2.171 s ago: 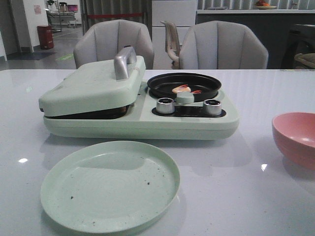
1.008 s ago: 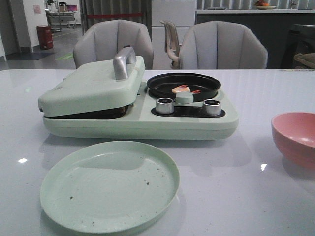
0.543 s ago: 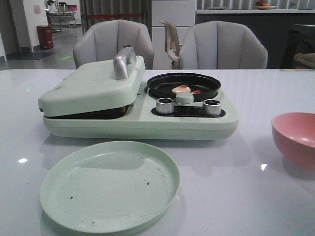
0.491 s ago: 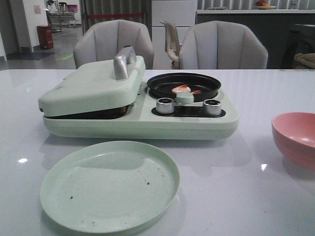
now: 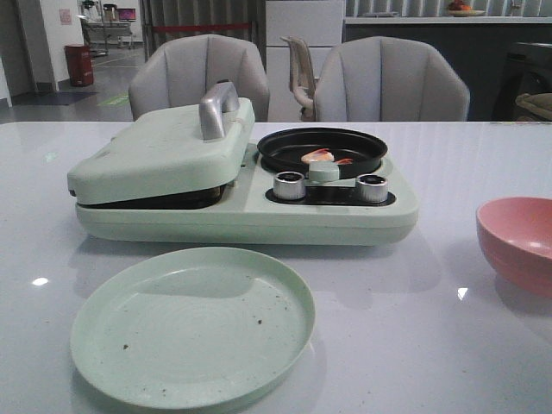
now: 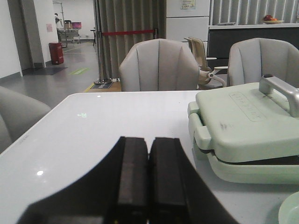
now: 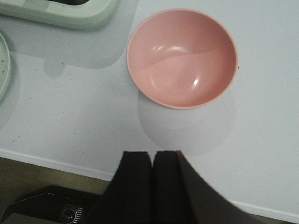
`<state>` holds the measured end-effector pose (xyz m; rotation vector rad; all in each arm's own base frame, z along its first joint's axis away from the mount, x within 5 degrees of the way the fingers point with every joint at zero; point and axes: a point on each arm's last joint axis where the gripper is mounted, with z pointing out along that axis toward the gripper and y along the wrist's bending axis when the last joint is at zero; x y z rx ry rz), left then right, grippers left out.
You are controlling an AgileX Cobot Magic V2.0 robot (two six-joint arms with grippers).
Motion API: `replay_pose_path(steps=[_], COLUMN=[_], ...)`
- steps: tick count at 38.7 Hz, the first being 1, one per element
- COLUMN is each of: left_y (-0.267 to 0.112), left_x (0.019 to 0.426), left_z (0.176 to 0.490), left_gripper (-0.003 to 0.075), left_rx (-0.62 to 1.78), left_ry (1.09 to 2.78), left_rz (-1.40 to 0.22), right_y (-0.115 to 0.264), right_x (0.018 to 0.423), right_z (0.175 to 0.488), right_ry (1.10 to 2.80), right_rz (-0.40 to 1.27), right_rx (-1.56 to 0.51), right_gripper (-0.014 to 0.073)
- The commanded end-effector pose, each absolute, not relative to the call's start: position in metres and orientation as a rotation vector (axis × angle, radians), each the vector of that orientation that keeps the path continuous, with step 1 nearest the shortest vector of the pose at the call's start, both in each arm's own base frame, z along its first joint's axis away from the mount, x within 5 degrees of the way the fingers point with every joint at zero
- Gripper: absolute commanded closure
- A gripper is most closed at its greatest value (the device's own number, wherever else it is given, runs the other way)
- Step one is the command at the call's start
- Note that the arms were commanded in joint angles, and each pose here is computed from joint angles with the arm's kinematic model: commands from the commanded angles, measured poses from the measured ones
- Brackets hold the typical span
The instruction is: Make breakfast with bread and shrimp
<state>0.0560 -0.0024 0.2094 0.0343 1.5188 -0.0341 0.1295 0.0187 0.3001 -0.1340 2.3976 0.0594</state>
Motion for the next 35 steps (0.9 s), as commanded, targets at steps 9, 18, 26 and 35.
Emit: replay_pose_path(steps=[9,18,26,35], left_y=[-0.003,-0.003,-0.003,-0.003], left_x=[0.054,0.054,0.054,0.054], left_z=[0.217,0.217,0.217,0.217], left_gripper=[0.0619,0.0619,0.0619,0.0619], left_rx=[0.031,0.031,0.031,0.031], left_ry=[1.412,1.412,1.412,1.412], left_rz=[-0.047,-0.047,-0.047,-0.047], right_y=[0.018,0.018,0.008,-0.002], right_x=[0.133,0.127,0.106,0.085], right_z=[0.312,0.316,0.325,0.302], right_ry=[2.314,2.282,2.102,1.846], right_rz=[0.051,0.047,-0.015,-0.08], right_rx=[-0.134,-0.154,-0.156,-0.057], right_gripper=[0.0561,0.0561,0.0561,0.0561])
